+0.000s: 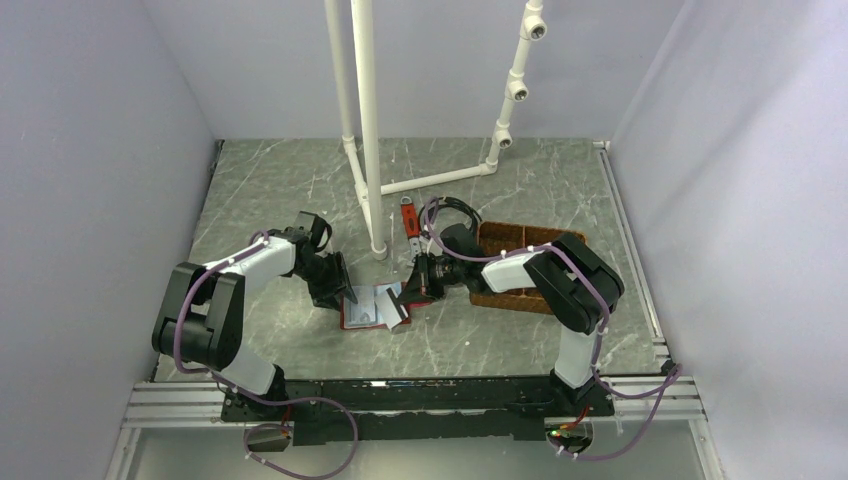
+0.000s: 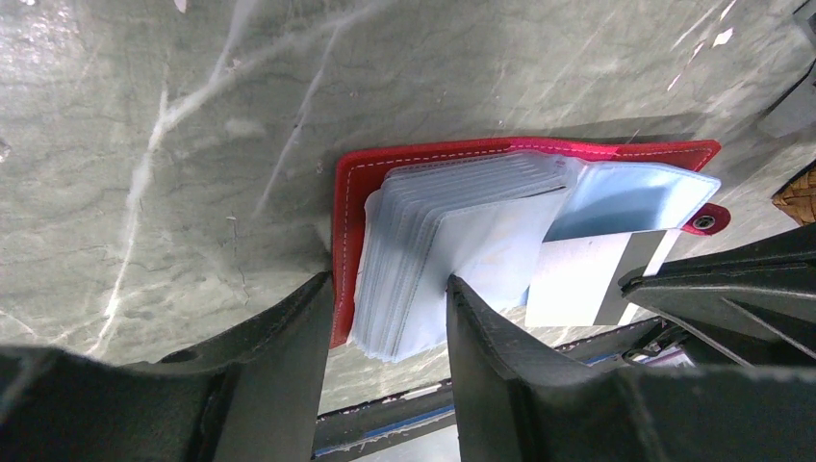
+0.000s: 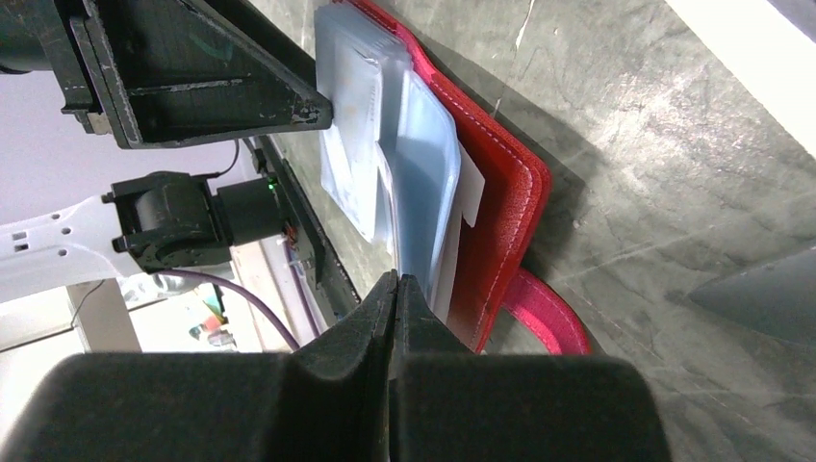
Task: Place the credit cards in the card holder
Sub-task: Insert the credit card into the card holder.
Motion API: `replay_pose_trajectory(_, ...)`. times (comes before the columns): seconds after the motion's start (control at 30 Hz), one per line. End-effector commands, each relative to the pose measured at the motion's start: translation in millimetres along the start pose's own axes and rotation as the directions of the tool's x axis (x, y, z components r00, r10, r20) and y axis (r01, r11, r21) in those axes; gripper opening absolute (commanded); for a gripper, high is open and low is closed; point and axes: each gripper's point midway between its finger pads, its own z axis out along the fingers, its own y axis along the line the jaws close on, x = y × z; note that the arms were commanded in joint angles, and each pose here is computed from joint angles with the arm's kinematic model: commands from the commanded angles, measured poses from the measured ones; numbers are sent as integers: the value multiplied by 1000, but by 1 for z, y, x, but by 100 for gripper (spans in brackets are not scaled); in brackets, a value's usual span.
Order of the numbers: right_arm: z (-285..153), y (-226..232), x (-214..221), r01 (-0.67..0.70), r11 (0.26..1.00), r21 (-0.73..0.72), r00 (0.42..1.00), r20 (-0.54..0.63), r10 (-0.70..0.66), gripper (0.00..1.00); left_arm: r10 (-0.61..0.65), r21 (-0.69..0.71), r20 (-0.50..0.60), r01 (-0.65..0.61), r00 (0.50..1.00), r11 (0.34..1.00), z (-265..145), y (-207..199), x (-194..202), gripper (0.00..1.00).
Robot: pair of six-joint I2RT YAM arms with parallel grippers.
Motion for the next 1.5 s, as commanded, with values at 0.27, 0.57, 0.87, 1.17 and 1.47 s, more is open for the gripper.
replay_pose_trajectory(0.27, 11, 14, -18, 39, 995, -88, 999, 27, -37, 0, -2, -119, 2, 2, 1000, 993, 6, 26, 5, 48)
replay_pose_trajectory(0.57, 18, 17, -39, 40, 993, -110, 991, 133, -25, 0, 2, -109, 2, -2, 1000, 994, 5, 24, 6, 48)
replay_pose_trajectory(0.87, 26, 19, -42, 50, 992, -115, 981, 190, -28, 0, 8, -103, 1, -8, 1000, 995, 4, 22, 6, 48)
replay_pose_trajectory(1.17, 30, 15, -33, 79, 990, -113, 974, 222, -52, 0, 11, -95, 2, -11, 1000, 995, 3, 20, 7, 48)
replay_pose_trajectory(1.47, 28, 2, -31, 78, 992, -104, 949, 312, -42, 0, 1, -81, 1, -1, 1000, 997, 2, 18, 9, 49)
